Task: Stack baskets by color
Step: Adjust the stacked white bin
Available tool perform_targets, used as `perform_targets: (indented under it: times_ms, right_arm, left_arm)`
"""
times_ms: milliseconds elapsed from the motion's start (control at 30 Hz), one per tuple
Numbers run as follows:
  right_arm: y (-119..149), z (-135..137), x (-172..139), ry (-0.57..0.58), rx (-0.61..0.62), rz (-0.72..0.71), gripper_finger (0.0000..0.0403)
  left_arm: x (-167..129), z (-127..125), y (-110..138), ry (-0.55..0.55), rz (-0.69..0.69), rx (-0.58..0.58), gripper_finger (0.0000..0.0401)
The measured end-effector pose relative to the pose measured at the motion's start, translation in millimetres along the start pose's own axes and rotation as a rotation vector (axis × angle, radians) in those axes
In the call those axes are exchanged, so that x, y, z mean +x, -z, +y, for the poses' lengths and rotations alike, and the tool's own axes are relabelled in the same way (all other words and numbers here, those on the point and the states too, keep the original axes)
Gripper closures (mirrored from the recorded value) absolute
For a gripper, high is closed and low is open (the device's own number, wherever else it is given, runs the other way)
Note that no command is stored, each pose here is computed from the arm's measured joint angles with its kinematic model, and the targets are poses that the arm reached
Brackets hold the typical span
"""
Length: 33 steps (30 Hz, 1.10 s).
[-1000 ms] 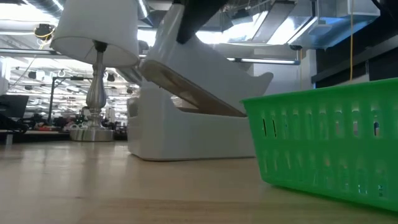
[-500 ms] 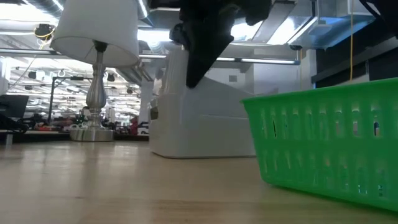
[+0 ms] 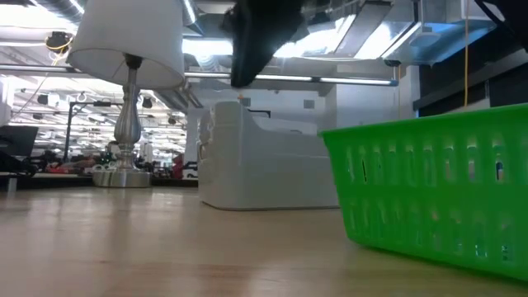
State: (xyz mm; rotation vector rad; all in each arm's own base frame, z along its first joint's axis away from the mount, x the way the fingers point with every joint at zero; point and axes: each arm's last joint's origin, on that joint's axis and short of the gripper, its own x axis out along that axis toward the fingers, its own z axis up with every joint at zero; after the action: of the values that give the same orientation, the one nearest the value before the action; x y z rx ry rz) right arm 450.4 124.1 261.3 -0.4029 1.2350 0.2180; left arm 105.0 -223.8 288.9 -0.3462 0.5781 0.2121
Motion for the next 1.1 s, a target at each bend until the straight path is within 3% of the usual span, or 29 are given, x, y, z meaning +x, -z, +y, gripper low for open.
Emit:
perform_targets:
  times_ms: [333, 500, 633, 867, 1100]
  right_arm:
    - [21, -6, -55, -0.001, 0.256, 0.108, 0.0281]
    - [37, -11, -82, 0.162, 0.371, 0.134, 0.0281]
    - [52, -14, -110, 0.197, 0.492, 0.081, 0.0281]
    - [110, -18, -136, 0.373, 0.785, 0.070, 0.0281]
    - [176, -23, -140, 0.456, 1.204, 0.064, 0.0281]
  left_arm:
    - [0, 0, -1, -0.002, -0.027, 0.000, 0.0336]
    - [0, 1, -2, -0.009, -0.061, 0.005, 0.0336]
    - [2, 3, -4, -0.029, -0.100, 0.016, 0.0336]
    - [10, 8, -11, -0.090, -0.114, 0.025, 0.0336]
    - [20, 13, -20, -0.153, -0.123, 0.019, 0.0336]
